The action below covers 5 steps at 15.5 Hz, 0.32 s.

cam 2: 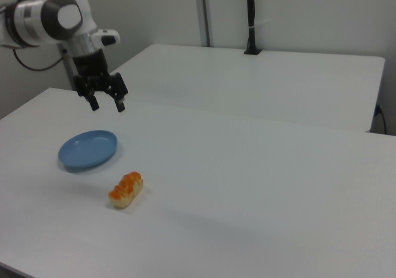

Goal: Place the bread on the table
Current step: 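Lower the bread onto the table, open the gripper and raise it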

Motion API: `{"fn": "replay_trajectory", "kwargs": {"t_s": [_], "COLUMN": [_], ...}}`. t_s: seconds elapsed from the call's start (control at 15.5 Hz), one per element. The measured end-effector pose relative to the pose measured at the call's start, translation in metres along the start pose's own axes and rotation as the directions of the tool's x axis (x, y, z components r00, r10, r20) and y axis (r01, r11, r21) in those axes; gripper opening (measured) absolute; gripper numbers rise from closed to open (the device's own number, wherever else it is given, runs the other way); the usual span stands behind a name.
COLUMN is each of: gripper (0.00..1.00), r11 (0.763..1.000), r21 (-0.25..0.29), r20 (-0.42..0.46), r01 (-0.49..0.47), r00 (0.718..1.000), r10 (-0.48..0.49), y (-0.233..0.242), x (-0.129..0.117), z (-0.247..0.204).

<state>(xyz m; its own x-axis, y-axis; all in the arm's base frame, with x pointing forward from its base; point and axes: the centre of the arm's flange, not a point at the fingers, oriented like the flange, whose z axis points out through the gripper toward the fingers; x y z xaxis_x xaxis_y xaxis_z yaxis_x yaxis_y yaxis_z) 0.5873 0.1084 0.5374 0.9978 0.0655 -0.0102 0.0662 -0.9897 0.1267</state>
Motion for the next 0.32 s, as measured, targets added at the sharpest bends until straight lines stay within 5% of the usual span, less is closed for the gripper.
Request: {"fn": "replay_trajectory", "kwargs": {"t_s": [0.32], "gripper": [1.0], "r11": [0.996], "r21": [0.03], "r20": [-0.019], "r01": [-0.084], "r00": [0.996], "r10": [0.084], "y": [0.042], "x": [-0.014], "z": [-0.044]}}
